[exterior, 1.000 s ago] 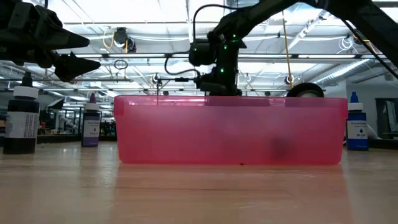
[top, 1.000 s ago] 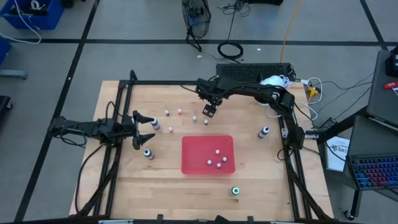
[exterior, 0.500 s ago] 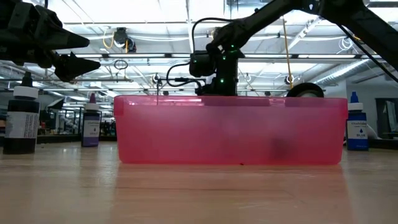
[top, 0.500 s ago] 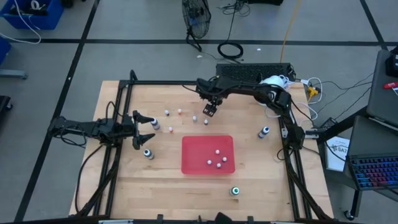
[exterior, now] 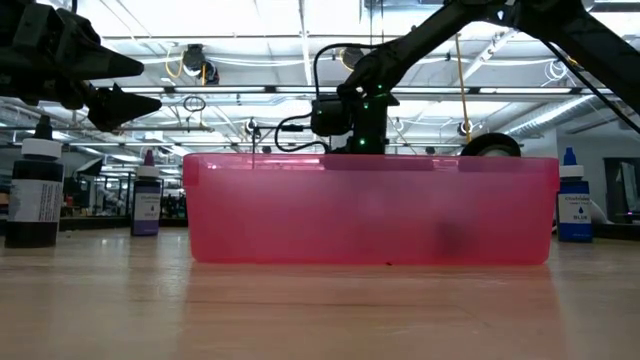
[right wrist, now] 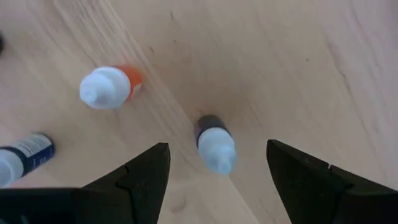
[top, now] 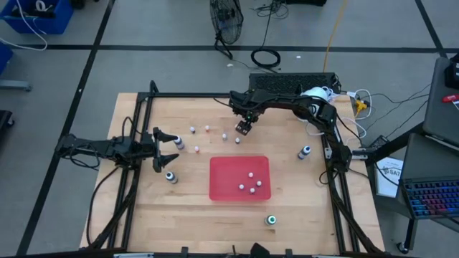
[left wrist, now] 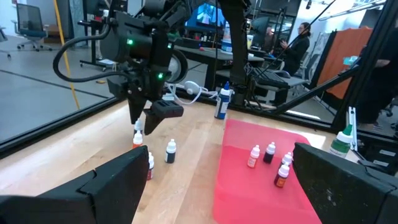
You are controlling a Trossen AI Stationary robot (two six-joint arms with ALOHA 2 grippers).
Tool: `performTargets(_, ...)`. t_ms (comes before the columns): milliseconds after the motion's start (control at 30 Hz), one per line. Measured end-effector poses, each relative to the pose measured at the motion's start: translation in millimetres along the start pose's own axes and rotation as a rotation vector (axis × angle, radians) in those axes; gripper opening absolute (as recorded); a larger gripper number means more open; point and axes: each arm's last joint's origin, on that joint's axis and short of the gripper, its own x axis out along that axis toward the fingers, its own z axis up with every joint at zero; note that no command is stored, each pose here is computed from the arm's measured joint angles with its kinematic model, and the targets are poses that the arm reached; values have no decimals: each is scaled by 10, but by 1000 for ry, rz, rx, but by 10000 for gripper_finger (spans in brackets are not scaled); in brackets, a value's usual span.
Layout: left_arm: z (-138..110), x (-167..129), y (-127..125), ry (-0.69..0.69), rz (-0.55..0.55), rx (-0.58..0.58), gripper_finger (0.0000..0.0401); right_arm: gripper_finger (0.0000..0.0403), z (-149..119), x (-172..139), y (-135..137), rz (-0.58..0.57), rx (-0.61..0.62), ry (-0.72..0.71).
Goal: Pick & Place food coloring
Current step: Put the small black food coloring bottle into the pink bin
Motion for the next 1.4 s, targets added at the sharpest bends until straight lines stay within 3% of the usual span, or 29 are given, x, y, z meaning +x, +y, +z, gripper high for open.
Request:
performTargets(333,1,0,0,0,0,0,392,252,24,1,7,55,-1,-20)
performTargets(500,0,0,0,0,0,0,392,229,25,1,6,55,-6,-21)
performTargets(800,0,0,0,0,0,0,392,156,29,1,5,52,-8,-26)
performTargets(1100,0,0,0,0,0,0,392,44,28,-12,12,51,-50,-30)
performTargets(1233,0,0,0,0,0,0,392,44,-30,-212,77,50,-91,-36)
performTargets(1400,0,0,0,0,0,0,392,44,-156,-733,289,72,-125,-132)
